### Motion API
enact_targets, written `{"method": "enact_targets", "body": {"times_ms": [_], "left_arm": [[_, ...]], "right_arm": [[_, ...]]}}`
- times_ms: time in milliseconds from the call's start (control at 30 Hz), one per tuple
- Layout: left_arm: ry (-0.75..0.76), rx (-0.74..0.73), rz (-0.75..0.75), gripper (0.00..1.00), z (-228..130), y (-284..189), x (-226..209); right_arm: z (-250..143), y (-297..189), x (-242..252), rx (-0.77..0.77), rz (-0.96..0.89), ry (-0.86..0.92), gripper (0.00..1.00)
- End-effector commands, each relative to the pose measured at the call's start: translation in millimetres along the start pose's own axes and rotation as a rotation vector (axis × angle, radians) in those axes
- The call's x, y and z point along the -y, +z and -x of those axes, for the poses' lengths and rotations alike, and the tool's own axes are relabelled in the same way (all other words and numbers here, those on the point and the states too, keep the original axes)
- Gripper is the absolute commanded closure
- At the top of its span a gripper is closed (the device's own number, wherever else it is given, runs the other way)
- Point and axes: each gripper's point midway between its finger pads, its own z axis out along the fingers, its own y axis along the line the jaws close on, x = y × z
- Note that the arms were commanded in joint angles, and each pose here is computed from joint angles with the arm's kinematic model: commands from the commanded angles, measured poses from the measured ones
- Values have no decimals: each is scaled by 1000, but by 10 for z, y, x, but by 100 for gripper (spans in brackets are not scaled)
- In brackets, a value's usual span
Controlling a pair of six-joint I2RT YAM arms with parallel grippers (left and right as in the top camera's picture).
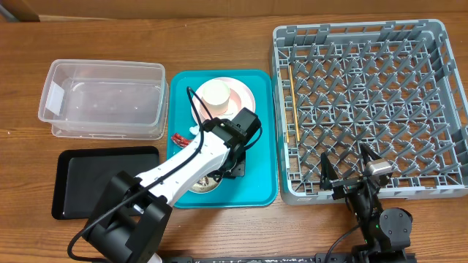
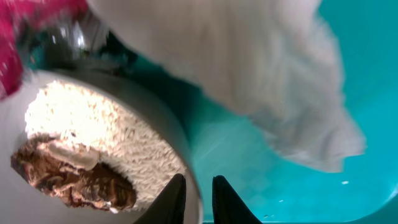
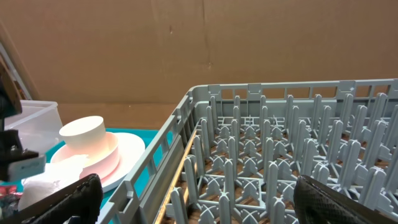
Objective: Sort waste into correct bins and load items into the dishwasher
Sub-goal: 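Grasp the rim of the grey rice bowl with the left gripper, then lift the bowl and carry it left over the black tray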
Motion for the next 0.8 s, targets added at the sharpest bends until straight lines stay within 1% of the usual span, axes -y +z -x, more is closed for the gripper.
{"method": "enact_targets", "body": {"times_ms": [0, 100, 167, 233, 300, 400, 567, 767], "left_arm": [[14, -4, 6, 82, -43, 13, -31], [14, -5, 7, 79, -45, 15, -32], [15, -6, 7, 80, -53, 23, -34], [13, -8, 4, 86, -58, 33, -29], [11, -6, -2, 90, -56, 39, -19], [11, -5, -2, 90, -54, 41, -19], [11, 3, -3, 87, -36, 41, -13], [11, 10, -9, 91, -18, 41, 0]], "right_arm": [[-17, 1, 20, 4, -10, 5, 0], [-17, 1, 20, 4, -10, 5, 0], [-17, 1, 20, 4, -10, 5, 0], [-18, 2, 20, 4, -10, 5, 0], [-17, 1, 20, 4, -10, 5, 0], [-17, 1, 20, 4, -10, 5, 0], [-17, 1, 20, 4, -10, 5, 0], [-17, 1, 20, 4, -10, 5, 0]]}}
